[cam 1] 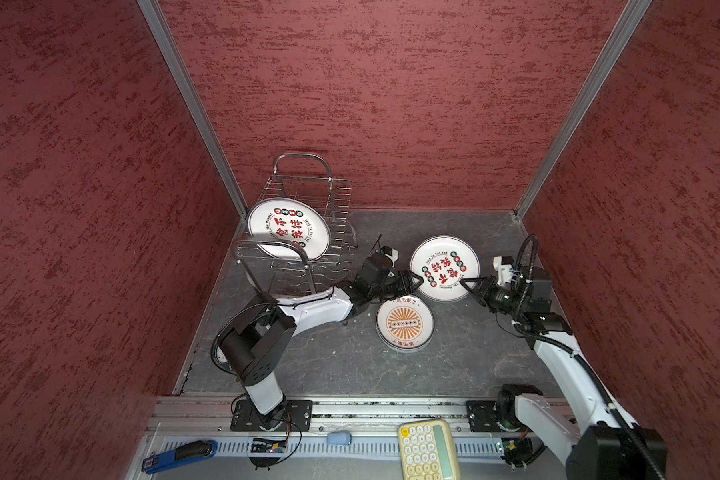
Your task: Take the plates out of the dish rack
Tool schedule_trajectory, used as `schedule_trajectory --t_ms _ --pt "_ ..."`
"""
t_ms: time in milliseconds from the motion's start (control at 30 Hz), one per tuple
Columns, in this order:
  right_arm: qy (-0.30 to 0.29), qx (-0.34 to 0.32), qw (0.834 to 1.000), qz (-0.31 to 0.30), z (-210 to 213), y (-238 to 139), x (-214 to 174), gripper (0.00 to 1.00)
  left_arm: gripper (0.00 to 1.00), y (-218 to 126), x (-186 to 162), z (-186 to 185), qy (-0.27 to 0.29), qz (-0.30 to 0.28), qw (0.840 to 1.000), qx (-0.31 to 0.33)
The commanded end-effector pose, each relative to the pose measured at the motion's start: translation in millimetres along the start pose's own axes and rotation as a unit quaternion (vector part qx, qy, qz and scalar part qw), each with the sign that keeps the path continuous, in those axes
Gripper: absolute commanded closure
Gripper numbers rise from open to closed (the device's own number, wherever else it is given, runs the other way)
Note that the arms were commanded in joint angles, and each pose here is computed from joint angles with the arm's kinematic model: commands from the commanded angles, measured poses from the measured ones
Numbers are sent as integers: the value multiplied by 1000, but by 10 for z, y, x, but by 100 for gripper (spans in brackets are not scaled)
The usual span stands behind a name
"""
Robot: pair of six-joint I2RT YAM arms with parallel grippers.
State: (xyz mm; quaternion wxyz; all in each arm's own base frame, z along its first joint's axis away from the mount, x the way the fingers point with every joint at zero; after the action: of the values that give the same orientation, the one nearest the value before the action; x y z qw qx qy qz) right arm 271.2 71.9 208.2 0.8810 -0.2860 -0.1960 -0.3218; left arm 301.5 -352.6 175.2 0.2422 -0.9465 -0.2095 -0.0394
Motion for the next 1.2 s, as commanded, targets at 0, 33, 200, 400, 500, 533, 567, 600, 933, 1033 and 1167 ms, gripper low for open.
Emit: schedule_trajectory --t_ms 0,33,200,400,500,533,567,600,933,1033,1167 --pt "-29 71 997 -24 248 -28 143 100 49 46 12 -183 4 9 999 -37" --pt "-27 73 997 -23 241 -22 141 100 52 49 8 -190 4 10 999 -40" --pt "-20 87 996 -12 214 30 110 100 68 67 -9 -258 7 14 998 -52" --pt "-16 89 996 -6 164 67 79 100 92 132 -46 -250 4 21 998 -53" --pt "-17 89 996 -2 146 74 61 96 100 162 -62 -218 -1 23 999 -47" --pt "-17 89 996 0 143 78 52 95 100 176 -77 -216 -1 25 999 -46" --pt "-18 89 996 0 139 75 49 93 100 183 -81 -218 -2 25 999 -46" --pt "-18 89 996 0 139 77 43 89 100 190 -94 -217 -2 25 999 -46" --pt "-22 -1 1000 -7 -52 3 78 31 100 212 -138 -194 -4 19 1000 -18" --pt "-27 -107 994 -22 -247 -116 135 18 100 216 -138 -179 -6 12 1000 -5" --pt "-47 -284 956 -56 -536 -449 216 5 100 229 -124 -152 -9 0 1000 17"
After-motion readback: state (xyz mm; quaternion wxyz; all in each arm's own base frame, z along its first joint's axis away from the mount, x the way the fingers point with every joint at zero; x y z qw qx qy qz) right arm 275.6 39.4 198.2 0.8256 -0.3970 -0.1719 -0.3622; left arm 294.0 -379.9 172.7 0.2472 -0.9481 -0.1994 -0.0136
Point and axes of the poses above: each gripper's point midway between its finger pads, its own y axis out along the fingers, its own z axis along the line the jaws close on, x = y × z, the point moved 4 cm from there along -y, back along the fingers, and after that the axes turned 14 degrees about -y, right-handed, at the moved point
